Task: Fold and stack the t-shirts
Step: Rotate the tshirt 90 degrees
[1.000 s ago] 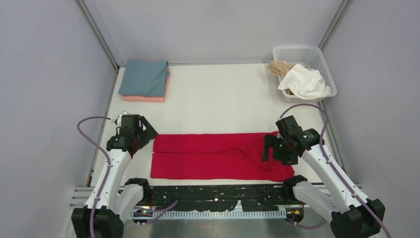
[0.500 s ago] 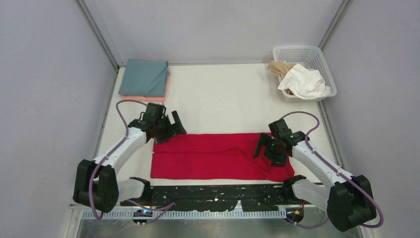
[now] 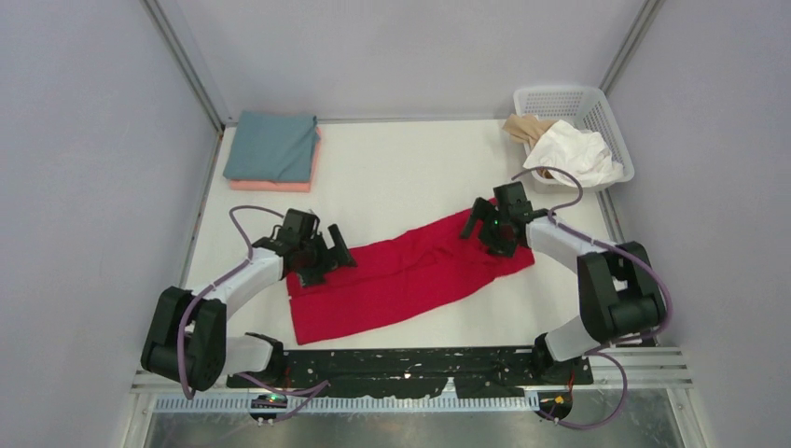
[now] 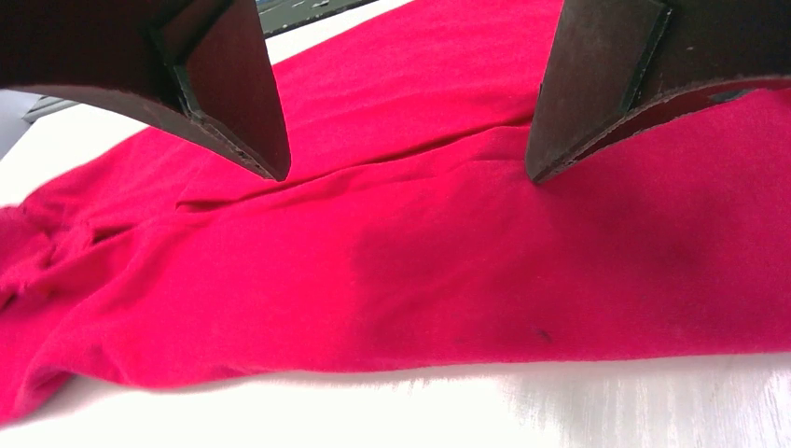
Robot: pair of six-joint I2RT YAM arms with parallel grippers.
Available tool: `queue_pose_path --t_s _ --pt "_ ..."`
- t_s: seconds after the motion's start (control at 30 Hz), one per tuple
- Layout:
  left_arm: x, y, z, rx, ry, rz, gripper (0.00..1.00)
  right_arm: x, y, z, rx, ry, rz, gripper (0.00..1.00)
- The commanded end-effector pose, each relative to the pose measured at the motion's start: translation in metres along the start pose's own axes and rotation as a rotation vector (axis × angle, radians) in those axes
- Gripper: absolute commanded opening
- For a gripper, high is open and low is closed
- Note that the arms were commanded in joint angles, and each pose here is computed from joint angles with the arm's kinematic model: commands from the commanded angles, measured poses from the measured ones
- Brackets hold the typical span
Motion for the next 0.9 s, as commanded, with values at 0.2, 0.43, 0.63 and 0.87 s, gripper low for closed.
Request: queue_pose_path --t_s 0.2,0.43,0.63,0.87 --pt "-0.013 -0.056 -0.018 0.231 0.023 -0.051 1.00 -0.088 0.130 0.060 0.167 0.155 -0.198 0.95" --pt "-0.003 -0.098 -0.055 0.326 -0.060 -0.200 1.00 -0.139 0.177 0.102 0.094 0.286 -0.146 0.95" --pt "-0.027 -0.121 -0.069 0.372 -0.085 -0.119 0.99 -0.162 0.208 0.137 0.004 0.370 -0.199 0.95" --pt "-0.042 -0.139 -0.113 0.264 -0.189 0.021 1.00 -0.170 0.237 0.172 0.051 0.412 -0.267 0.95"
Point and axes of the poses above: each gripper's point midway between its finger pads, its own x axis back along the fingers, its own z axis along the line the jaws close on, y = z × x, the point moved 9 cm from there along x, back along the fingers, and after that the axes turned 7 degrees about x, right-handed, at the moved point
